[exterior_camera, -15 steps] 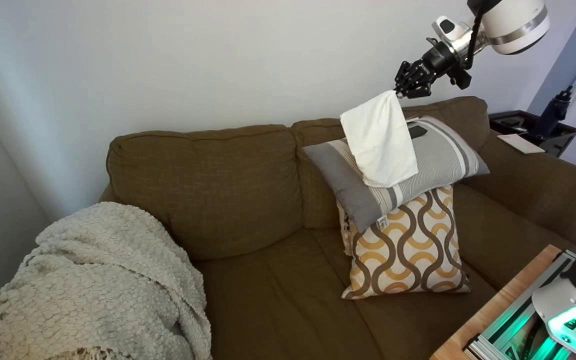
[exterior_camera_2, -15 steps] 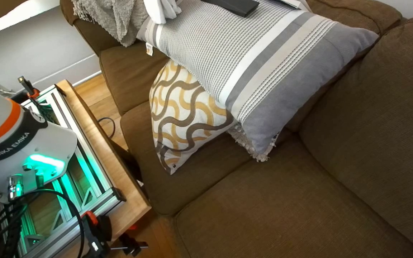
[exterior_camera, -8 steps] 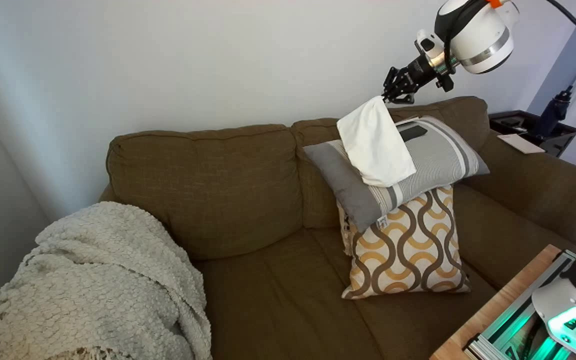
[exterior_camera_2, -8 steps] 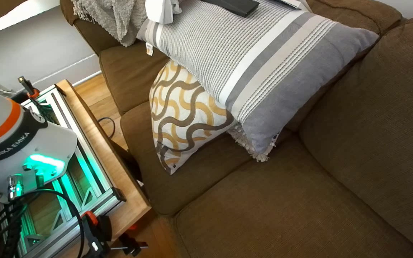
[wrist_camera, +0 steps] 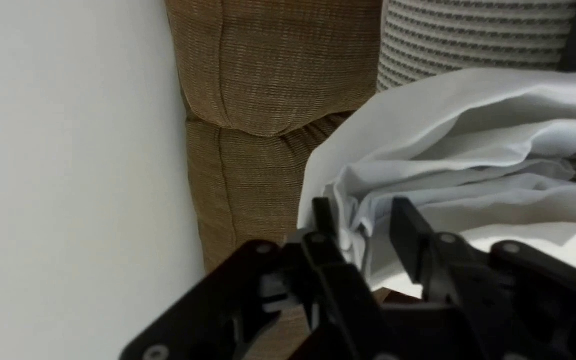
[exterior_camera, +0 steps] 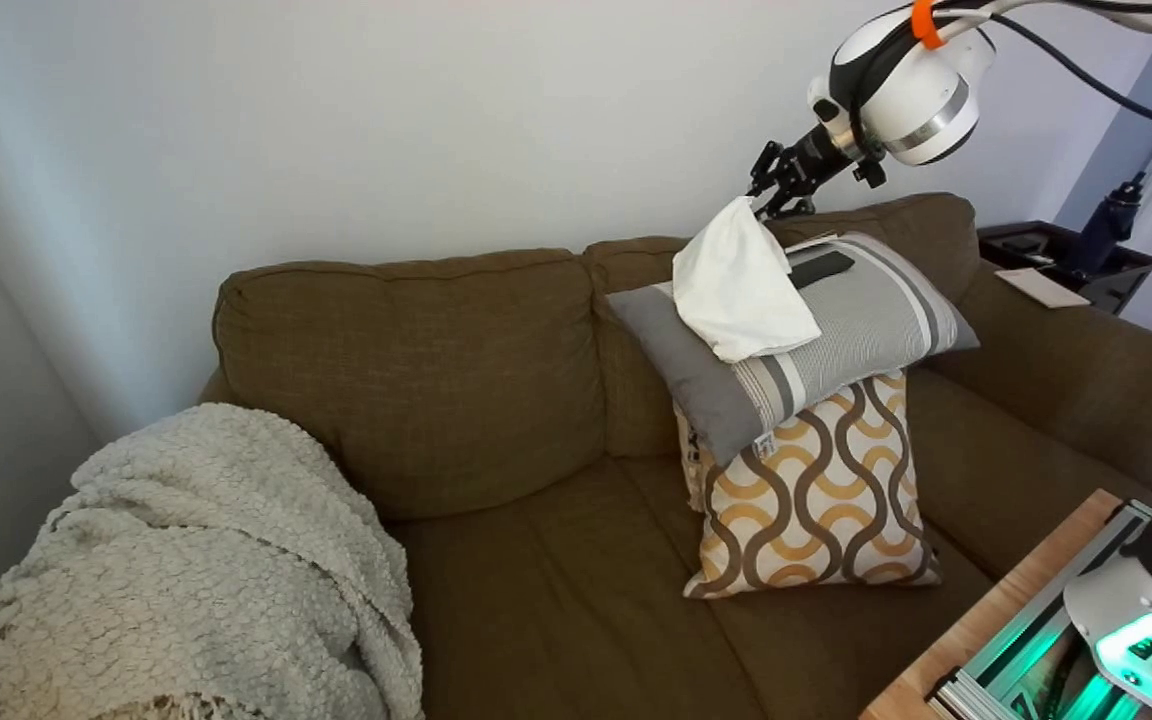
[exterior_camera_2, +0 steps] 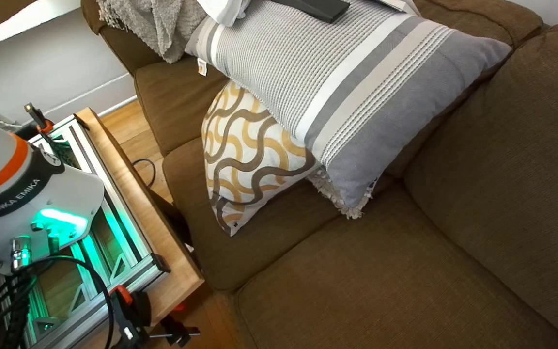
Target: Put the towel on the remote
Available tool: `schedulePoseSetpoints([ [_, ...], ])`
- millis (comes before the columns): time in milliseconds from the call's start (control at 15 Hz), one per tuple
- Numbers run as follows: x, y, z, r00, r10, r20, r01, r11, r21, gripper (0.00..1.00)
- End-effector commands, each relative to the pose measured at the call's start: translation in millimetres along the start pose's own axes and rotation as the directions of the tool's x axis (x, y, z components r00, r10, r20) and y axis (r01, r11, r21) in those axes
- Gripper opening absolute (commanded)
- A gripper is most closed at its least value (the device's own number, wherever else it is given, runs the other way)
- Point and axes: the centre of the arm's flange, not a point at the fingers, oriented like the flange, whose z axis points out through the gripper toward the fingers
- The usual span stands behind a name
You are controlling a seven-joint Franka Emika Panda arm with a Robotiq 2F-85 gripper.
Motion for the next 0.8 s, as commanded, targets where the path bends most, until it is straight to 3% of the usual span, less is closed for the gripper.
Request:
schedulePoseSetpoints([
  [0,-4.6,26.0,-18.4,0.995,-0.083,0.059,0.083,0.996,-0.010,0.69],
  [267,-28.7,53.4,-83.6,0.966,-0.171,0.192,0.165,0.985,0.045,0.98],
  [400,-45.5,52.2,-122.8,0.950,-0.199,0.241,0.196,0.980,0.039,1.00],
  [600,-22.8,54.1,-183.1,0.961,-0.247,0.125,0.260,0.959,-0.108,1.00],
  [667,-44.7,63.9,-140.5,0.956,-0.214,0.202,0.229,0.972,-0.058,1.00],
  [733,-30.7,67.6,-161.5,0.958,-0.229,0.173,0.247,0.964,-0.095,1.00],
])
